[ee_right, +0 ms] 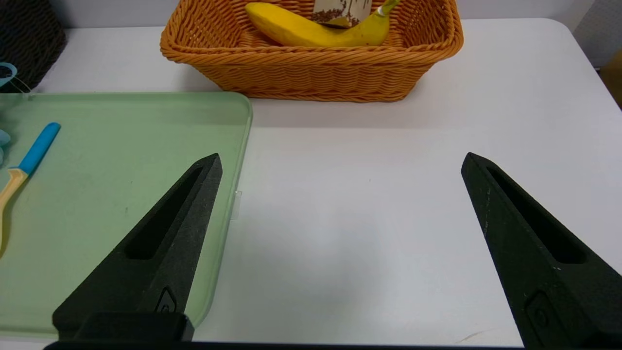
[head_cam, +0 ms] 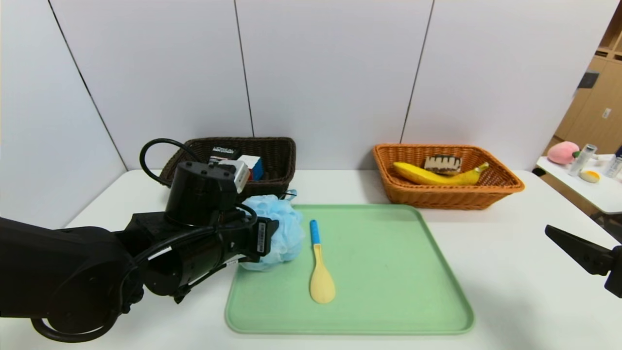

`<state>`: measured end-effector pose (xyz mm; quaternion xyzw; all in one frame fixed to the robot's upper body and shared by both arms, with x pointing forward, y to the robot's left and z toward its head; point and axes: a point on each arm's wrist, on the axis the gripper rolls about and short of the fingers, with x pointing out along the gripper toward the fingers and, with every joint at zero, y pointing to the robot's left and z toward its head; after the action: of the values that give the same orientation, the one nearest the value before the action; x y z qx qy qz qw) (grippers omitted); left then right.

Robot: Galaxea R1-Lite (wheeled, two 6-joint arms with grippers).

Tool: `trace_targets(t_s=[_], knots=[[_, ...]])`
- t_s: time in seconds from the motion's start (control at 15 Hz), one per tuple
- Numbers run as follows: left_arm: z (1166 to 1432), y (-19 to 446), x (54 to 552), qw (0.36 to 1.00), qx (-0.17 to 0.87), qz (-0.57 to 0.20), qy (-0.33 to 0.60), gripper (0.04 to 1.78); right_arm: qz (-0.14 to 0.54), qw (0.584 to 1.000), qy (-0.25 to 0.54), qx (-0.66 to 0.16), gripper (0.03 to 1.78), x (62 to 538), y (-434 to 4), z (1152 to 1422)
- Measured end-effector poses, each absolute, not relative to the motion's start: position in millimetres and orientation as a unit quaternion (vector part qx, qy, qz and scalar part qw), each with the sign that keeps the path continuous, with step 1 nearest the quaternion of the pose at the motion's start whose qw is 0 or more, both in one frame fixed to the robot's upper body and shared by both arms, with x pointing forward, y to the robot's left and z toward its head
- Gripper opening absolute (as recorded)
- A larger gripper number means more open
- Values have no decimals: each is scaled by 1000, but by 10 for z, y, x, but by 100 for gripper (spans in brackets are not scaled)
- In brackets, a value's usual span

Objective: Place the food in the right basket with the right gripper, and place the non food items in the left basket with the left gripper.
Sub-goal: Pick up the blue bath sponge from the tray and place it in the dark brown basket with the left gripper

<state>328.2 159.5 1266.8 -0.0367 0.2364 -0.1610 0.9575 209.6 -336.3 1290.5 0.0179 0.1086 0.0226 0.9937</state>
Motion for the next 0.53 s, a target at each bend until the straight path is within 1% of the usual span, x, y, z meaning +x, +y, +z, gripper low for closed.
trace_targets(t_s=[0.13,0.2,0.27,0.53], knots=[[12678,1602,3269,957,-37,-162,237,78,22,994,108,18,170,2091,-3363,12904],[12693,1607,3258,957,-38,-163,236,50,23,994,108,18,170,2089,-3363,12903],[12713,1615,3247,958,-38,-164,233,8,23,994,108,18,170,2089,-3362,12903],[12887,1660,3171,962,-33,-179,204,8,23,993,111,18,170,2085,-3362,12887]])
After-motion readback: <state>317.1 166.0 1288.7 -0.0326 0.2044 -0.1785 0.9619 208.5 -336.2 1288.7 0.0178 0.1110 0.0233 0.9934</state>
